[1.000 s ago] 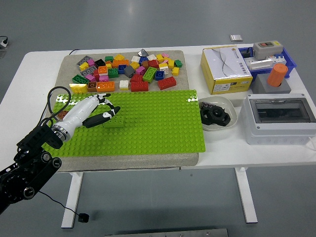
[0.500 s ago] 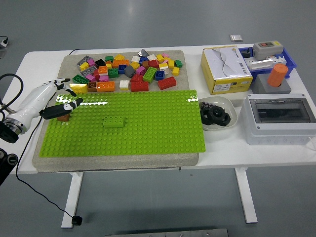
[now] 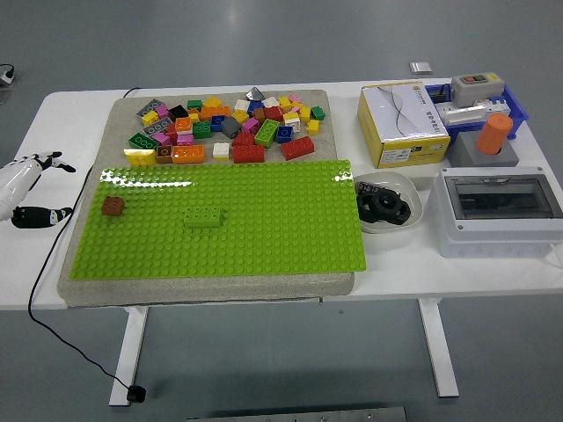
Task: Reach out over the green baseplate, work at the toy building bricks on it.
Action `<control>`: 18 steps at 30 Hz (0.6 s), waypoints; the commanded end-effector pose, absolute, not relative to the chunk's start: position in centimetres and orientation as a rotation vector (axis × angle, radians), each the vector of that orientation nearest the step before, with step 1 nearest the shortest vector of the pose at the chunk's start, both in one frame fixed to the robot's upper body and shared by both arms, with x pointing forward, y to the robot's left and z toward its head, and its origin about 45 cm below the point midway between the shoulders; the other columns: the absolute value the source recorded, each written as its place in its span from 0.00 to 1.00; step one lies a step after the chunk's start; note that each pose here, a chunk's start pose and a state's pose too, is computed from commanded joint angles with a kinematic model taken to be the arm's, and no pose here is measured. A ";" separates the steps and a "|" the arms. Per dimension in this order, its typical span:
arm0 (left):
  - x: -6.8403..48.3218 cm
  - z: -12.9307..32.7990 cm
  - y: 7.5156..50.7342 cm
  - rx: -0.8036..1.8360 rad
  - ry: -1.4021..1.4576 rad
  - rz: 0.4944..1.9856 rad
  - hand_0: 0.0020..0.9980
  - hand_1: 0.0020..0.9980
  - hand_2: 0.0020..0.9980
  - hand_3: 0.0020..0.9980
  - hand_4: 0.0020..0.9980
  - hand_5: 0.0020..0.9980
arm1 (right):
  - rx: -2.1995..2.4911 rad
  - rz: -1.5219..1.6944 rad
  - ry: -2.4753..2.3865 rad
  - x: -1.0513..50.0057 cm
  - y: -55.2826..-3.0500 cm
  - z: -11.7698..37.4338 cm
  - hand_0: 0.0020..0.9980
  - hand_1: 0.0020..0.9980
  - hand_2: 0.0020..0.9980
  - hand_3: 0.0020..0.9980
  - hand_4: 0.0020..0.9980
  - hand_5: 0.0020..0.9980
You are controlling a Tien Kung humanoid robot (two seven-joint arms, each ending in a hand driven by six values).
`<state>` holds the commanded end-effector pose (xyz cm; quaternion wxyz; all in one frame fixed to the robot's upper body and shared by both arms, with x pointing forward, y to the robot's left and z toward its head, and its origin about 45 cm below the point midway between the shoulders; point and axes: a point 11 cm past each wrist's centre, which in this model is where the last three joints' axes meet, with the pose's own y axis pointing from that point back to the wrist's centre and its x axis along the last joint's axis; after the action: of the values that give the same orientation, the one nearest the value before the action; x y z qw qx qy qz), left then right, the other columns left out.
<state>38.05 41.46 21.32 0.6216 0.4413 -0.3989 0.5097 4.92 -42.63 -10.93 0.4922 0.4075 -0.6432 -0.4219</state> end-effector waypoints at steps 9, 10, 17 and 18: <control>38.6 20.1 40.5 1.043 -0.910 1.112 0.94 0.95 0.94 0.73 0.63 0.00 | 0.992 -1.020 -1.568 5.4 -42.5 -10.9 0.69 0.66 0.75 0.73 0.73 0.87; 38.8 20.0 40.2 1.046 -0.911 1.103 0.94 0.95 0.94 0.73 0.63 0.00 | 0.993 -1.020 -1.569 5.4 -42.5 -10.9 0.69 0.66 0.75 0.73 0.73 0.87; 40.2 19.4 38.8 1.059 -0.921 1.055 0.94 0.95 0.95 0.73 0.64 0.00 | 0.996 -1.016 -1.570 5.6 -42.6 -10.9 0.69 0.65 0.75 0.74 0.73 0.87; 40.3 19.4 38.7 1.062 -0.922 1.052 0.94 0.95 0.95 0.73 0.64 0.00 | 0.996 -1.016 -1.571 5.6 -42.6 -10.8 0.69 0.65 0.75 0.74 0.73 0.87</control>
<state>40.30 38.70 19.40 0.6387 0.4653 -0.4038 0.4609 5.64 -42.58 -10.85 0.4892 0.4099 -0.6465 -0.4180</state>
